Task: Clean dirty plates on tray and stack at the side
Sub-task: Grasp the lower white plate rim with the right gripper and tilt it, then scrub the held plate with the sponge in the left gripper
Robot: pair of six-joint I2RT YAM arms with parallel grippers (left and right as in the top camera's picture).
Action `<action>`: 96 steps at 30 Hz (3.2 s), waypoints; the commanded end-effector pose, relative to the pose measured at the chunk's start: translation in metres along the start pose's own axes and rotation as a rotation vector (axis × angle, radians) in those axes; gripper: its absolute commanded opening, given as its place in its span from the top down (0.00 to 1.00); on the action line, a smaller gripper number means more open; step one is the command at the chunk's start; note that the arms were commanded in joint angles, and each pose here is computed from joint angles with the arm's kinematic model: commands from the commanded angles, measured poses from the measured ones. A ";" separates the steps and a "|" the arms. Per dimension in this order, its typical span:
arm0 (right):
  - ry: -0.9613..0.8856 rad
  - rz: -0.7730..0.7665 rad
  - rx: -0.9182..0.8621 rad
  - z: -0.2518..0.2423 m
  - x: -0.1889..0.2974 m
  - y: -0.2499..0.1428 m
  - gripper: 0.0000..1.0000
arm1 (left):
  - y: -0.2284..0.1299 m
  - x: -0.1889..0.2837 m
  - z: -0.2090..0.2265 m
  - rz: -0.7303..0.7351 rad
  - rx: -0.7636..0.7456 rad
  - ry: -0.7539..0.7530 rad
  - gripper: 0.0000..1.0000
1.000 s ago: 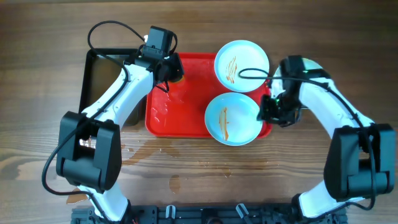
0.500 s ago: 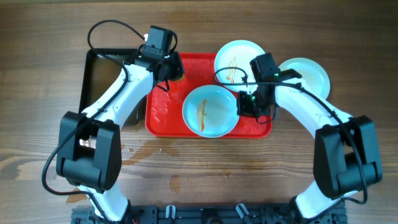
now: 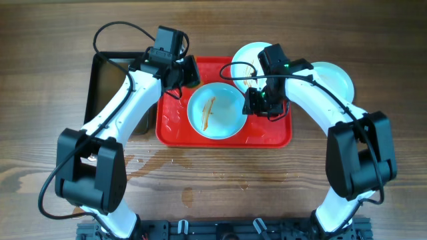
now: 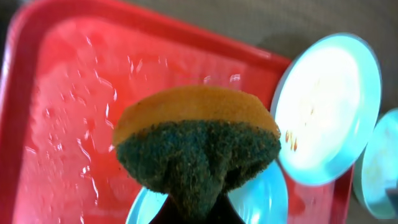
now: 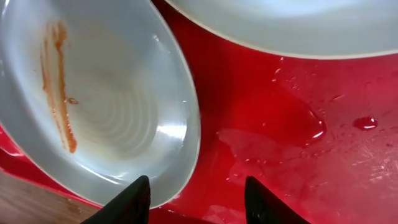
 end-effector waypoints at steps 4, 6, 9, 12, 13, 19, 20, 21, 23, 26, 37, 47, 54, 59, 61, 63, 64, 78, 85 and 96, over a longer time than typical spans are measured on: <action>0.015 0.083 0.025 0.006 -0.027 0.002 0.50 | -0.006 0.006 0.003 0.031 -0.030 -0.020 0.96; 0.099 0.095 0.042 0.021 -0.025 0.003 0.51 | -0.005 0.006 0.004 0.031 -0.028 -0.019 0.96; 0.244 0.096 0.098 0.052 -0.023 0.002 0.53 | -0.005 0.006 0.004 0.031 -0.028 -0.019 0.96; 0.234 0.042 0.074 0.065 -0.028 0.006 0.55 | -0.005 0.006 0.003 0.033 -0.028 -0.024 0.96; 0.233 0.030 0.062 0.067 -0.028 0.008 0.55 | -0.006 0.006 0.003 0.035 -0.028 -0.023 0.96; 0.190 -0.039 0.003 0.065 -0.029 0.018 0.58 | -0.009 0.006 0.004 0.047 -0.025 -0.019 0.96; 0.180 -0.044 -0.011 0.065 -0.030 0.018 0.58 | -0.009 0.006 0.004 0.052 -0.025 -0.017 0.96; 0.162 -0.047 -0.035 0.064 -0.032 0.016 0.59 | -0.011 0.006 0.005 0.058 -0.027 -0.016 0.96; 0.128 -0.057 -0.064 0.066 -0.036 0.011 0.62 | -0.013 0.006 0.006 0.068 -0.067 -0.014 0.96; 0.086 -0.070 -0.085 0.072 -0.046 0.003 0.80 | -0.016 0.006 0.008 0.085 -0.095 -0.006 0.96; 0.088 -0.009 -0.137 0.076 -0.062 -0.008 0.80 | -0.018 0.007 0.008 0.091 -0.093 -0.006 0.96; 0.216 -0.056 -0.136 0.066 -0.048 0.031 0.96 | -0.024 0.007 0.009 0.120 -0.088 0.001 0.96; 0.278 -0.080 -0.048 0.054 -0.037 0.050 0.96 | -0.039 -0.017 0.030 0.144 -0.107 0.088 0.96; 0.283 -0.061 -0.001 0.066 -0.041 0.040 0.96 | -0.052 -0.057 0.040 0.139 -0.167 0.074 0.96; 0.282 -0.037 0.000 0.067 -0.042 0.034 0.96 | -0.060 -0.069 0.045 0.168 -0.175 0.080 0.96; 0.275 -0.018 0.003 0.068 -0.044 0.028 0.96 | -0.066 -0.077 0.053 0.194 -0.184 0.117 0.96; 0.271 -0.010 0.010 0.070 -0.045 0.025 0.96 | -0.068 -0.080 0.059 0.202 -0.185 0.150 0.96; 0.277 -0.021 0.020 0.074 -0.046 0.025 0.96 | -0.100 -0.068 0.024 0.356 -0.249 -0.293 0.96; 0.293 -0.017 0.025 0.076 -0.045 0.025 0.96 | -0.098 -0.084 0.028 0.336 -0.176 -0.080 0.96; 0.291 -0.017 0.028 0.076 -0.045 0.025 0.96 | -0.051 -0.091 0.071 0.059 0.065 0.296 0.96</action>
Point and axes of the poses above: each gripper's point midway between its finger pads, its own x axis back along the fingers, its own z axis along the line the jaws close on, y = z × x, the point moved 4 cm from there along x, back along the fingers, and after that the axes turned 15 degrees about -x, right-handed, at the moved point
